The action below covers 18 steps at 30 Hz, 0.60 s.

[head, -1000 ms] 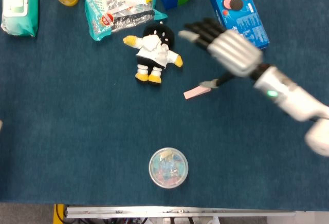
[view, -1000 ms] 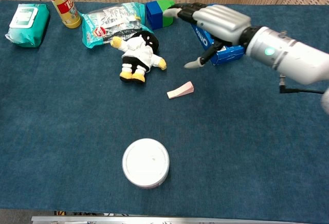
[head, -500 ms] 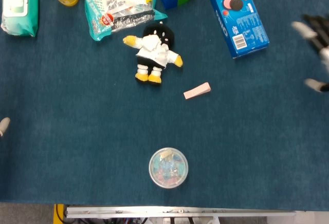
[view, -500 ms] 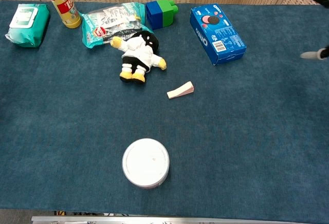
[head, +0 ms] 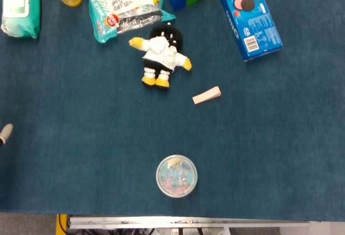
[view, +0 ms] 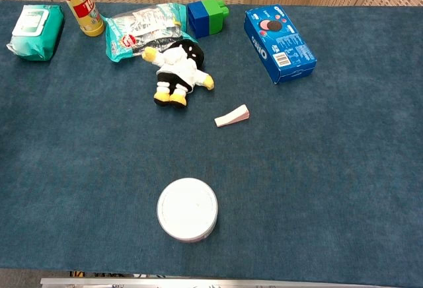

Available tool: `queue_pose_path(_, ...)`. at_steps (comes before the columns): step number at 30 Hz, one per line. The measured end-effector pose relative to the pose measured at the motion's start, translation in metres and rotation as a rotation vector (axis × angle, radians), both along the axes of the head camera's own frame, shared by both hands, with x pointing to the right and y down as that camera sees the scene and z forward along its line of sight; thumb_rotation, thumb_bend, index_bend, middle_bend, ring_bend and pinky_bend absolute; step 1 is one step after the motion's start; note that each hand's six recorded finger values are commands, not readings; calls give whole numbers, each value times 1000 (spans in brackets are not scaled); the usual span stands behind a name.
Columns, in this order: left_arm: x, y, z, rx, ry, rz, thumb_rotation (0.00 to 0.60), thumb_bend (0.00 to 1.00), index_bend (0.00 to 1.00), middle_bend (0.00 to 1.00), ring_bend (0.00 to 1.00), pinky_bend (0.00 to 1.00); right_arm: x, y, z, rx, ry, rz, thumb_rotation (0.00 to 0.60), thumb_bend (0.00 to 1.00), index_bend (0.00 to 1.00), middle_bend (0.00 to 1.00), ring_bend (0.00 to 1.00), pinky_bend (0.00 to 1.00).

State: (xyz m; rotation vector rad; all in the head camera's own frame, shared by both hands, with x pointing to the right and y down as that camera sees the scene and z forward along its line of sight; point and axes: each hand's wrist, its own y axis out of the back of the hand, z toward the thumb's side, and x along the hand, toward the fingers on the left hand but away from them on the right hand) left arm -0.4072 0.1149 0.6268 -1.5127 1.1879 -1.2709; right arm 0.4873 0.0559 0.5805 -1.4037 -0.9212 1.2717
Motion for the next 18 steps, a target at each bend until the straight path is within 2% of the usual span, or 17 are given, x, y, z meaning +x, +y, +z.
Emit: queue_pose_path(18, 2, 1, 1, -2, 0, 9, 600, 217, 39, 86, 106, 48, 16, 20, 6, -12, -9, 44, 600, 0, 0, 0, 0, 0)
